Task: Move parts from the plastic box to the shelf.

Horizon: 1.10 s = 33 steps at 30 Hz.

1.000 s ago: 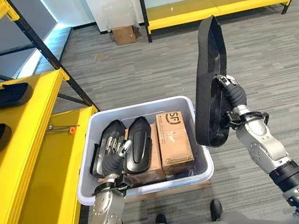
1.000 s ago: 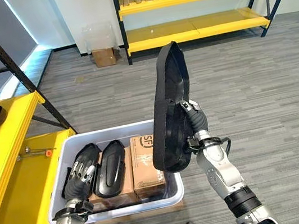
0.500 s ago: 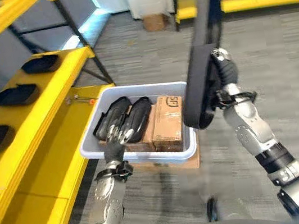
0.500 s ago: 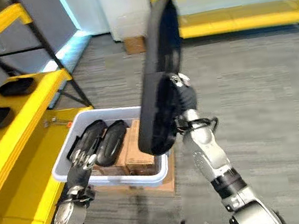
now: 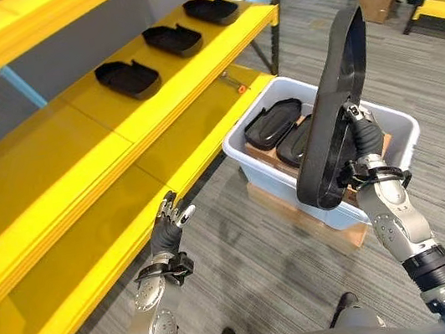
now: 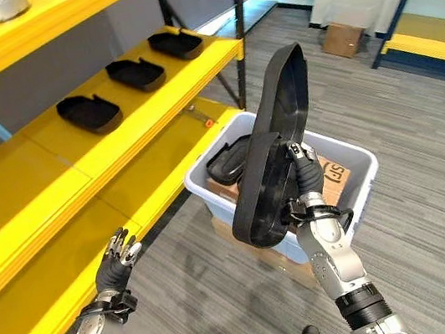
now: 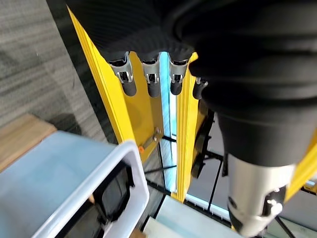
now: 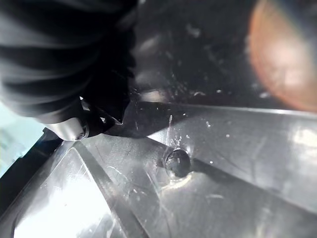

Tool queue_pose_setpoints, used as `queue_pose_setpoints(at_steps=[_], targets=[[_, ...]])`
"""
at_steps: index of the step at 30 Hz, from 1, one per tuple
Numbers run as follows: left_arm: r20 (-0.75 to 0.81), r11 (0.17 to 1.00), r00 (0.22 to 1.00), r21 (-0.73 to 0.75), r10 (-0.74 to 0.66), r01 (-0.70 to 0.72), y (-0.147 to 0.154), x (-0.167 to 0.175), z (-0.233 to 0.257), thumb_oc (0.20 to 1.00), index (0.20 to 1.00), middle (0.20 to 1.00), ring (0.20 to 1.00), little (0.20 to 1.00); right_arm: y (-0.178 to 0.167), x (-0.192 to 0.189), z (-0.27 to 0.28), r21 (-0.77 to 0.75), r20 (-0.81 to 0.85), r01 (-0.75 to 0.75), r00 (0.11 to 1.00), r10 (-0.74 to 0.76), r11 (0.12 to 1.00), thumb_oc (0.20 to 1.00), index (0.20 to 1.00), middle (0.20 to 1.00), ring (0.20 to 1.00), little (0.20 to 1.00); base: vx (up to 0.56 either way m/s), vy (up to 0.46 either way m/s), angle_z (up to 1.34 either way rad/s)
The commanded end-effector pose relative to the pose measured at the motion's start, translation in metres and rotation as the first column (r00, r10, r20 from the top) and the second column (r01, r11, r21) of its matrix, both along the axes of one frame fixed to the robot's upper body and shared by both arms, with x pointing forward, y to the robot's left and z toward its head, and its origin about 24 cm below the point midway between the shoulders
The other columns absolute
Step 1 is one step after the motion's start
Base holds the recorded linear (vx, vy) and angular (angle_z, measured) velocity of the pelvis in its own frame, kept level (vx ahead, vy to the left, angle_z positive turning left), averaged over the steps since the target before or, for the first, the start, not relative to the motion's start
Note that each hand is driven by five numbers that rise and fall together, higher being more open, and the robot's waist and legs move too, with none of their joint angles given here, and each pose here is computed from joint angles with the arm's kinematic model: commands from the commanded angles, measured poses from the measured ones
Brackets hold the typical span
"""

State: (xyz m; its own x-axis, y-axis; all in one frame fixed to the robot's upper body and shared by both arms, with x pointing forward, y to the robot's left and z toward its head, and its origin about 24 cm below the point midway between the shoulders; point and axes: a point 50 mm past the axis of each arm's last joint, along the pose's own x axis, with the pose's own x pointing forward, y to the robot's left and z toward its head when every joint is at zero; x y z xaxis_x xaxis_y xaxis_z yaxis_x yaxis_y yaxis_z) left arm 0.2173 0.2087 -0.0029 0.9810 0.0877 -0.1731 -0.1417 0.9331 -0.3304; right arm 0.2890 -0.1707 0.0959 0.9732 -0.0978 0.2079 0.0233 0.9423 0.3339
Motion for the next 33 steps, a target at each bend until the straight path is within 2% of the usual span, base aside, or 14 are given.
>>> queue_pose_setpoints(at_steps=[1, 10, 15, 23, 33], targets=[[0.215, 0.997, 0.977, 0.074, -0.007, -0.009, 0.01, 0.015, 0.046, 1.0, 1.0, 1.0, 1.0, 1.0, 0.012, 0.001, 0.041, 0.003, 0.205, -0.052, 0.977, 0.051, 0.999, 0.2, 0.2, 0.2, 0.2, 0.2, -0.04, 0.117, 0.61], [0.236, 0.987, 0.972, 0.155, 0.013, -0.051, 0.027, 0.012, 0.056, 1.0, 1.0, 1.0, 1.0, 1.0, 0.029, 0.006, 0.039, 0.049, 0.188, -0.113, 0.977, 0.102, 0.992, 0.2, 0.2, 0.2, 0.2, 0.2, 0.0, 0.236, 0.85], [0.254, 0.981, 0.967, 0.193, -0.035, -0.016, 0.024, 0.016, 0.062, 1.0, 1.0, 1.0, 1.0, 1.0, 0.034, 0.005, 0.039, 0.071, 0.195, -0.151, 0.972, 0.135, 0.986, 0.2, 0.2, 0.2, 0.2, 0.2, 0.09, 0.141, 0.53], [0.257, 0.979, 0.963, 0.204, -0.08, 0.027, 0.017, 0.022, 0.064, 1.0, 1.0, 1.0, 1.0, 1.0, 0.03, 0.005, 0.037, 0.059, 0.18, -0.159, 0.973, 0.146, 0.985, 0.2, 0.2, 0.2, 0.2, 0.2, 0.17, -0.111, 0.44], [0.198, 0.991, 0.98, 0.133, -0.012, -0.015, 0.026, 0.01, 0.049, 1.0, 1.0, 1.0, 1.0, 1.0, 0.02, -0.001, 0.018, 0.031, 0.113, -0.158, 0.982, 0.154, 0.987, 0.2, 0.2, 0.2, 0.2, 0.2, 0.11, -0.262, 0.22]])
